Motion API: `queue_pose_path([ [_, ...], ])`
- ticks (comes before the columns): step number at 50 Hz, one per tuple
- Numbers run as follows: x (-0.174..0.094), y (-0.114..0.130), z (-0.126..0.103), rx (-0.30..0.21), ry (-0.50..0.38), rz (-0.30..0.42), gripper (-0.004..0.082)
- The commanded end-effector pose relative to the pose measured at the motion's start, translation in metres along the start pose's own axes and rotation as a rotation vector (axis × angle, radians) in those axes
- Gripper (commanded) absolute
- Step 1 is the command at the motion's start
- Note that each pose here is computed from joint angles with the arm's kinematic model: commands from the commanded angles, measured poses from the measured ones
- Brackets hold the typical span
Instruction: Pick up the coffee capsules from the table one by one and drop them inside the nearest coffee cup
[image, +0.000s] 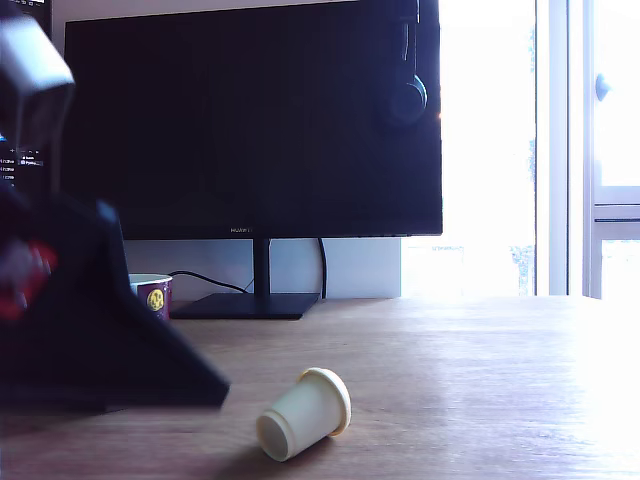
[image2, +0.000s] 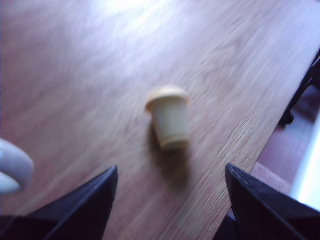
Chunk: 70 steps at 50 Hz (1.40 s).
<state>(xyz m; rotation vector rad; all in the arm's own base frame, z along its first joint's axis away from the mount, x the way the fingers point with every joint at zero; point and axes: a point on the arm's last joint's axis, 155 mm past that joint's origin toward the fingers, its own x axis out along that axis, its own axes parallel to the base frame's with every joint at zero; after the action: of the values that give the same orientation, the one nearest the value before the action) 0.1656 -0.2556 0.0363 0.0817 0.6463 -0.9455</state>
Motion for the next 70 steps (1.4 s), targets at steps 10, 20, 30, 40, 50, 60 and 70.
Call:
queue_pose_path([
  [10, 0.010, -0.004, 0.002, -0.019, 0.022, 0.000, 0.0624],
  [20, 0.020, -0.003, 0.009, -0.016, 0.032, 0.017, 0.0624],
  [30, 0.031, -0.004, 0.018, -0.016, 0.020, 0.016, 0.0624],
  [40, 0.044, -0.003, 0.016, -0.034, 0.053, 0.025, 0.0624],
  [50, 0.053, 0.002, 0.022, -0.041, 0.054, 0.064, 0.0624],
  [60, 0.060, 0.000, 0.020, -0.037, 0.071, 0.063, 0.0624],
  [70, 0.061, 0.000, 0.019, -0.036, 0.078, 0.068, 0.0623],
])
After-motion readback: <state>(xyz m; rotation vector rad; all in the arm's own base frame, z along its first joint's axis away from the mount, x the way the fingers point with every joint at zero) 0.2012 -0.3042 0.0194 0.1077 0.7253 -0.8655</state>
